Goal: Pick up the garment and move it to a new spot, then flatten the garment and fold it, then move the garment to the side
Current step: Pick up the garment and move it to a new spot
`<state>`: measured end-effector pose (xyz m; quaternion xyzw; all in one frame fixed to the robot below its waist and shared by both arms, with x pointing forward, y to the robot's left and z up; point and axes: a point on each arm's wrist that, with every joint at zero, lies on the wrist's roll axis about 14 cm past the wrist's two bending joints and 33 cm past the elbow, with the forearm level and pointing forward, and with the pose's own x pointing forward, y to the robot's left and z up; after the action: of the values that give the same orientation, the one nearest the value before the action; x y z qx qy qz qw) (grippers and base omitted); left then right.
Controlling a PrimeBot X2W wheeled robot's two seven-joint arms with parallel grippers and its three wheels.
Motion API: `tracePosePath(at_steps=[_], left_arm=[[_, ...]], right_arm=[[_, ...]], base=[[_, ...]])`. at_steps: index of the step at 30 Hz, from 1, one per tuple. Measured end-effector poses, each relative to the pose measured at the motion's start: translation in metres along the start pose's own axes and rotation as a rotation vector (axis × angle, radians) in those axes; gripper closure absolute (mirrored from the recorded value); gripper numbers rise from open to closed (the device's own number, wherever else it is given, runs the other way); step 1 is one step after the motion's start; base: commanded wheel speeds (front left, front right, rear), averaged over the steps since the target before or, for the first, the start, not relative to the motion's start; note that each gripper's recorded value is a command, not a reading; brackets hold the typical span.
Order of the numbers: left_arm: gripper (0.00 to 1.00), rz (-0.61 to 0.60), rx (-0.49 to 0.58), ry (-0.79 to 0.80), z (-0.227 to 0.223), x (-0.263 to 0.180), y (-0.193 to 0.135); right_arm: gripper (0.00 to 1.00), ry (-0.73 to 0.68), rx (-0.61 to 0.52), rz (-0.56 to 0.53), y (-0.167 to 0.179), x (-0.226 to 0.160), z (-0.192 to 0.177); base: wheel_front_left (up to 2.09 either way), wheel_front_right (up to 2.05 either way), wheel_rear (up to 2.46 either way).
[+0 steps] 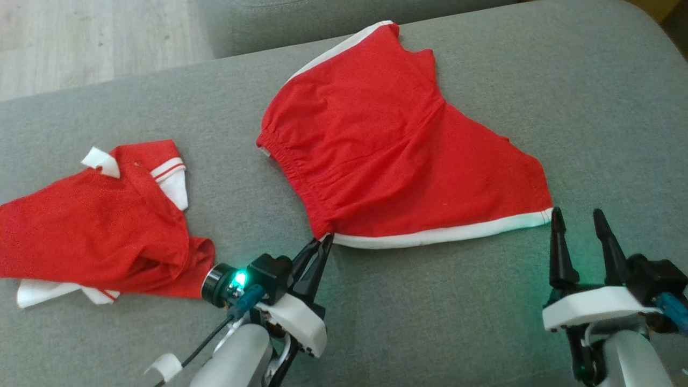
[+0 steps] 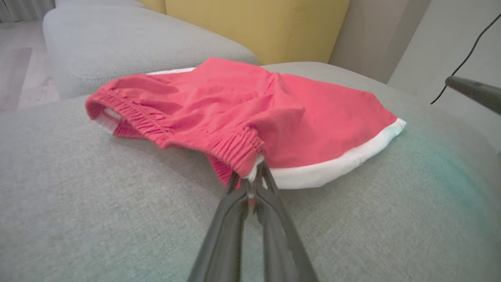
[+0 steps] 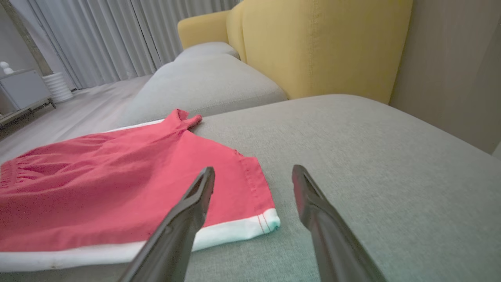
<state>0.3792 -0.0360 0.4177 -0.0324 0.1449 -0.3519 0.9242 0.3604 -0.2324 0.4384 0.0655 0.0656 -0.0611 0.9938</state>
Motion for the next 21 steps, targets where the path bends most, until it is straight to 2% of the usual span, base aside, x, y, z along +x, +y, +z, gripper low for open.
tracePosePath(at_steps=[7, 21], left_arm=[[1.0, 0.031, 0.017, -0.062, 0.015, -0.005, 0.008], [1.0, 0.035, 0.025, -0.063, 0.013, -0.008, 0.01]], right_arm=[[0.0, 0.146, 0.009, -0.059, -0.018, 0.001, -0.031], [0.0, 0.328, 0.011, -0.021, -0.002, 0.018, -0.072]], base=[[0.0, 0.0, 0.0], [0.0, 0.0, 0.0]])
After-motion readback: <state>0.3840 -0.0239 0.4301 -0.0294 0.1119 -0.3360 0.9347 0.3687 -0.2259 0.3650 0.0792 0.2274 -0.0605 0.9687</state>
